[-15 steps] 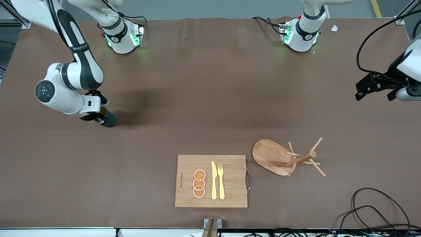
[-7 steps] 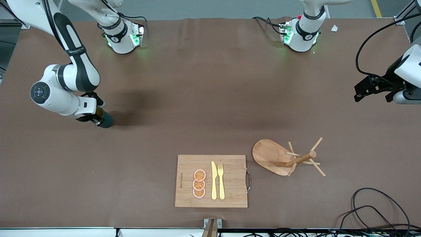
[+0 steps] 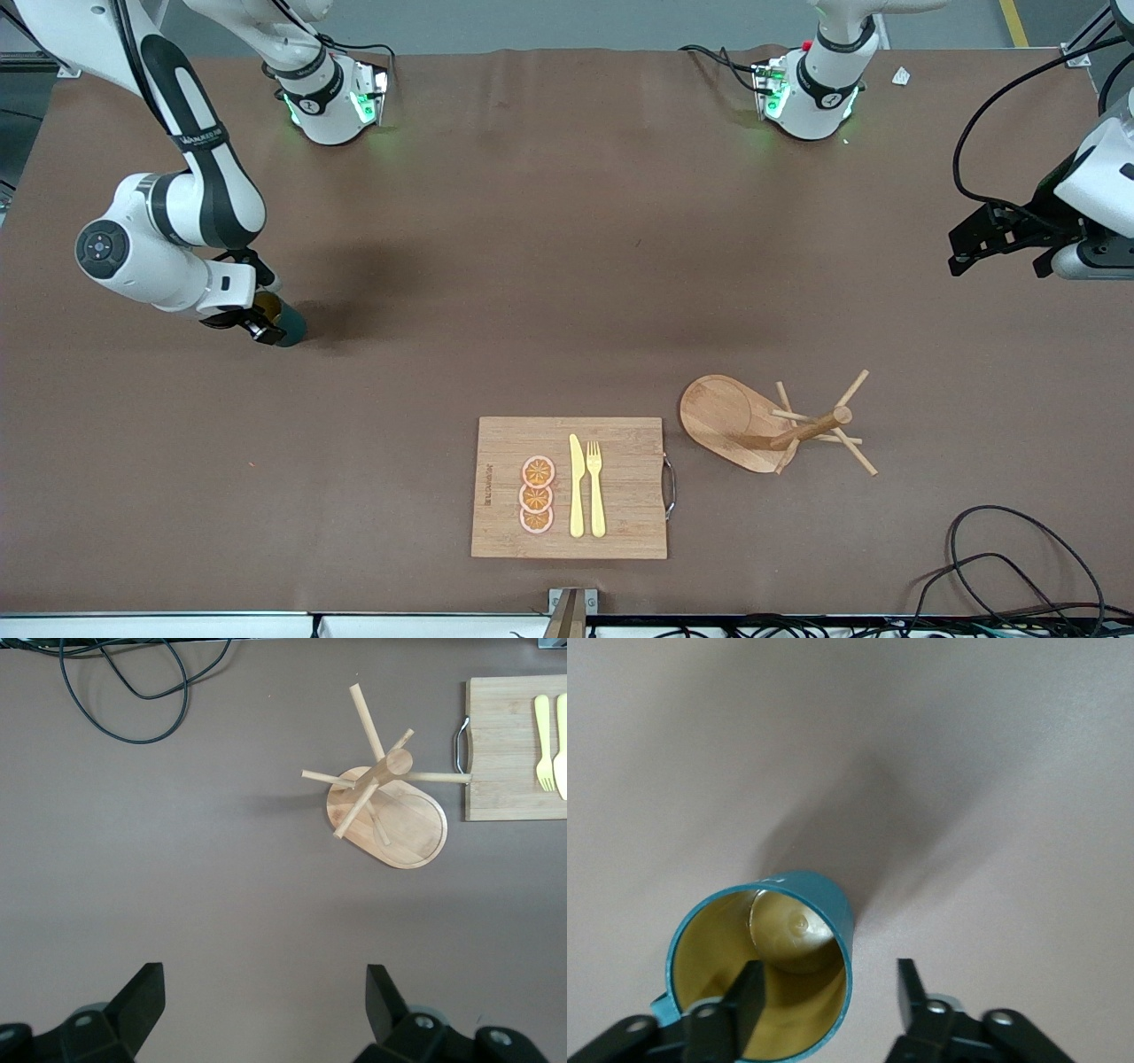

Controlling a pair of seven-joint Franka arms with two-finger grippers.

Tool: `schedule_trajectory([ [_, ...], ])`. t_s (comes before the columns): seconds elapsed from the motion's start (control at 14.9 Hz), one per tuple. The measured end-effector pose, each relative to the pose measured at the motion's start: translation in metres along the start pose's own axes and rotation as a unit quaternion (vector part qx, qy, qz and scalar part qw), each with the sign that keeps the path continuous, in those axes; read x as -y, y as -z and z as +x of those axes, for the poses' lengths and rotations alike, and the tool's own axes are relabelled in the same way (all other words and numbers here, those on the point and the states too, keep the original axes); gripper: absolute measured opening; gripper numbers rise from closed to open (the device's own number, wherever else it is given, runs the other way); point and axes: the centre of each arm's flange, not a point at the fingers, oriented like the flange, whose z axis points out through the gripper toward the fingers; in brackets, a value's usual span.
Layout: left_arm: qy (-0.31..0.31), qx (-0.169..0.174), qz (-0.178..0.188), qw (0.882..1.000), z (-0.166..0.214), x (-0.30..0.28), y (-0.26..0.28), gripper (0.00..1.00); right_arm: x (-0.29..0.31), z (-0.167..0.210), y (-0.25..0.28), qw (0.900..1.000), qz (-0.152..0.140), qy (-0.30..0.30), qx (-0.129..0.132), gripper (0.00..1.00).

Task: Transfer cup from left to right arm and place
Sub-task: 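Lower the teal mug onto the table with the right gripper, then open the right gripper and lift it off the mug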

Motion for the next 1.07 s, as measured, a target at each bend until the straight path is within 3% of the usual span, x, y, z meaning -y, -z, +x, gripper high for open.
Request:
schedule_trajectory([
  [0.13,0.0,0.0,0.0,1.0,0.0,0.0,0.0,1.0,0.0,-0.001,0.002,1.0,0.004,-0.001,-0.005,0.96],
  [0.2,0.001,0.0,0.0,1.0,0.0,0.001,0.0,1.0,0.0,-0.003,0.005,1.0,0.008,-0.002,-0.011,1.0],
  [0.47,0.004,0.0,0.001,1.0,0.0,0.005,0.0,1.0,0.0,-0.014,0.024,0.999,0.012,-0.017,-0.026,1.0],
  [0.67,0.006,0.0,0.001,1.0,0.0,0.006,0.0,1.0,0.011,-0.03,0.047,0.992,0.0,-0.116,-0.045,1.0],
  [0.87,0.006,-0.001,0.001,1.0,0.0,0.007,0.001,1.0,0.015,-0.041,0.107,0.963,-0.003,-0.267,-0.041,1.0],
  [1.07,-0.001,-0.001,0.001,1.0,0.0,0.006,0.001,1.0,0.014,-0.051,0.169,0.919,-0.026,-0.393,-0.025,1.0],
])
